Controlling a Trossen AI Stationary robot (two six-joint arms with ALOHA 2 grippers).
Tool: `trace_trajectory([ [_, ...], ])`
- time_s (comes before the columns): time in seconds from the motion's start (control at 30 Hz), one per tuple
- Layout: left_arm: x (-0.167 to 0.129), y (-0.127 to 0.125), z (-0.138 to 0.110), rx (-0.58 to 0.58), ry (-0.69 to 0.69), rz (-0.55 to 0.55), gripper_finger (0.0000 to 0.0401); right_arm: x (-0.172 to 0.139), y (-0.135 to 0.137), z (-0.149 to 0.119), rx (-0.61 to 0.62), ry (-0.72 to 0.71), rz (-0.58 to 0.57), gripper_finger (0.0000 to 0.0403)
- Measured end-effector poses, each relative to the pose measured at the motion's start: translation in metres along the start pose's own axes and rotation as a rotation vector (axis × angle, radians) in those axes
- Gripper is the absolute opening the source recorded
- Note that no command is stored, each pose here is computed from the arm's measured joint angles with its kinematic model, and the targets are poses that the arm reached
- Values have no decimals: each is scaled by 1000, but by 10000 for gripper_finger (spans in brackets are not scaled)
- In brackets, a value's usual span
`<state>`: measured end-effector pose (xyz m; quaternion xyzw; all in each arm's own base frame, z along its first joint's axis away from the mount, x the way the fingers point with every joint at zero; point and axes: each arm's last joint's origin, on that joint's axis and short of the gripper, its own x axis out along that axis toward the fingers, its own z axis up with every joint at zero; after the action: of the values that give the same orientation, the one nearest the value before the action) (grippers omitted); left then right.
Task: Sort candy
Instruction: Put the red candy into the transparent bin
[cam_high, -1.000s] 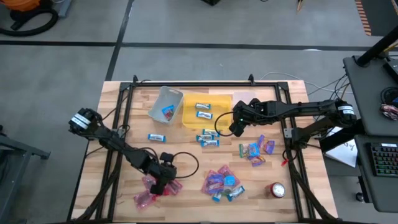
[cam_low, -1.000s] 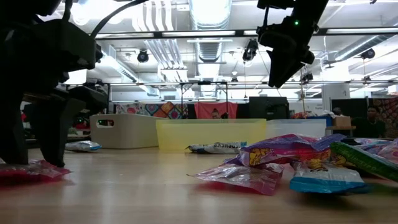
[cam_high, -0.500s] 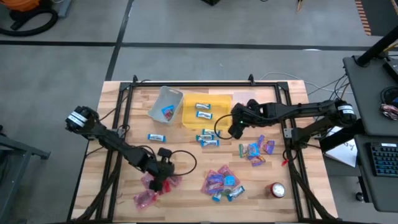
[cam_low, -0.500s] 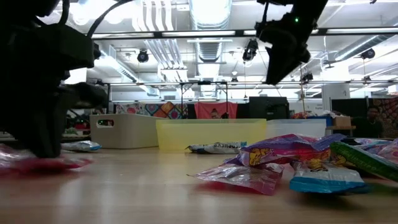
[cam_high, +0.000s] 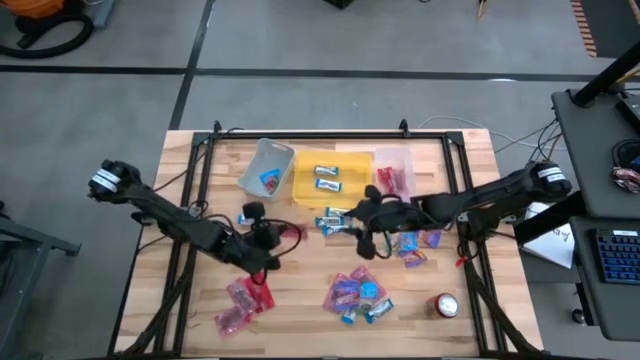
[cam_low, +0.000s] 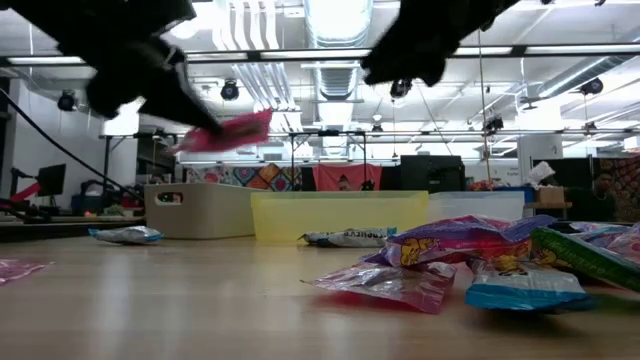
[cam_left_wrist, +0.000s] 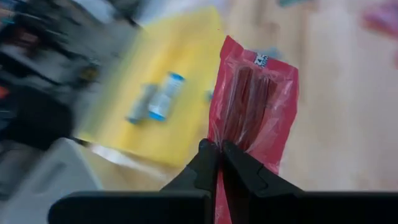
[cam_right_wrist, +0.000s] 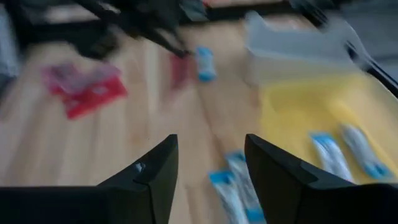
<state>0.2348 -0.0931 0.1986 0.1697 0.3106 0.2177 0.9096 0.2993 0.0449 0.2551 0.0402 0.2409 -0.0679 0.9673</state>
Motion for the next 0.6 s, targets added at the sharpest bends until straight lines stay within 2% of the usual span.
trace_trajectory([
  [0.07,4,0,4,-10,-35,61,0,8,4,-2,-10,-59,22,190],
  [0.17,11,-1,11,-25,-83,93,0,22,7,-4,-9,-128,27,205],
  [0.43,23,-4,19,-64,-135,113,0,57,1,-15,23,-206,-80,212],
  [0.6,28,-9,23,-111,-170,112,0,72,-5,-20,77,-196,-101,212],
])
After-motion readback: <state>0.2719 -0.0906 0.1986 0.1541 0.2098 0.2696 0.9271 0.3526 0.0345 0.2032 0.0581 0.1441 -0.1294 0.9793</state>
